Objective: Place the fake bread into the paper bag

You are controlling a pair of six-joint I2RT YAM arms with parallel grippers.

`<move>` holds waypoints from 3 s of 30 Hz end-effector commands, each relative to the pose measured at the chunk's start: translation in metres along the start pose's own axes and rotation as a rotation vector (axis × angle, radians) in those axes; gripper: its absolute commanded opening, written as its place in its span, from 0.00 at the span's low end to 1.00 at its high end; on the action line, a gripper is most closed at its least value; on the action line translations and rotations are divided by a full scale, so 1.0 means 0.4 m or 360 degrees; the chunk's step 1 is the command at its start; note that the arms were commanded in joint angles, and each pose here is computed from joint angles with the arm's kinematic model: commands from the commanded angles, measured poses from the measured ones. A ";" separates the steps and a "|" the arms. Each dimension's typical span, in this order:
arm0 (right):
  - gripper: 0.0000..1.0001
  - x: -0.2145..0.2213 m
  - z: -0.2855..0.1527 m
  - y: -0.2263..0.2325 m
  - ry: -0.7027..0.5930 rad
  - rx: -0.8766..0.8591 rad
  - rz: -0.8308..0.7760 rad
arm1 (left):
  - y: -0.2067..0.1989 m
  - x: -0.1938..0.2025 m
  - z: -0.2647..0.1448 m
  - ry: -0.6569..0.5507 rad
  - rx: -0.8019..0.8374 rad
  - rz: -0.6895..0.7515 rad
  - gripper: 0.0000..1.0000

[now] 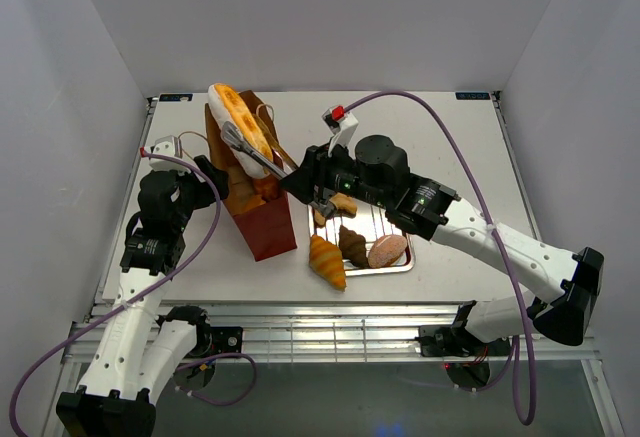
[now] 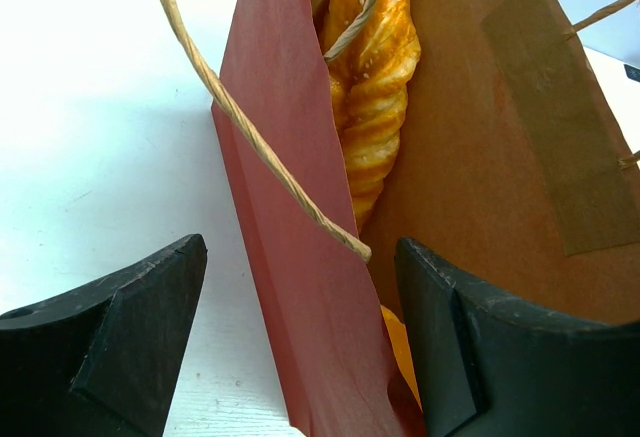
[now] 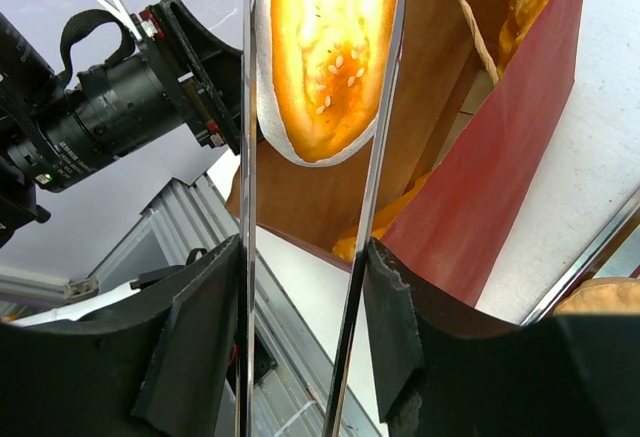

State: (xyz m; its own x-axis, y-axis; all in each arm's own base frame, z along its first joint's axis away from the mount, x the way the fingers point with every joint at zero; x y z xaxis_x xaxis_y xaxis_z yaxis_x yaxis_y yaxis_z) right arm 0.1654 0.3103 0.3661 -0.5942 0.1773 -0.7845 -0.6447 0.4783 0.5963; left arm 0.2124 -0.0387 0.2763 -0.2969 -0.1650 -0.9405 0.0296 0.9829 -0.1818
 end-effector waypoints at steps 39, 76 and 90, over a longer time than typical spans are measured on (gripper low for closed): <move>0.54 0.012 -0.254 -0.053 -0.0430 0.0157 0.0098 | -0.004 0.005 -0.002 0.0003 0.0017 0.0000 0.86; 0.61 0.454 -0.326 -0.223 0.0510 0.0700 -0.0132 | -0.004 0.011 0.007 0.0031 0.0021 0.0001 0.86; 0.63 0.464 -0.310 -0.203 0.0526 0.0661 -0.0154 | -0.005 0.011 0.007 0.0032 0.0025 -0.0001 0.86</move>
State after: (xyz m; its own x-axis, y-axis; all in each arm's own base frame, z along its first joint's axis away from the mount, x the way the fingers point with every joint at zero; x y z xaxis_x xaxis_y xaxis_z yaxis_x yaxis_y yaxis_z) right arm 0.0461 0.1880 0.1795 -0.7172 -0.1891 -0.6707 -0.5028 0.8068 0.3102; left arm 0.2143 -0.0390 0.2730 -0.3108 -0.1636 -0.9363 0.0272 0.9831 -0.1808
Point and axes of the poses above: each gripper's point midway between its finger pads, its own z axis out along the fingers, its own y axis along the line the jaws close on, x = y × z, the point moved 9 cm from there along -z, back along the fingers, and after that the axes turned 9 degrees about z, right-handed, at the moved point
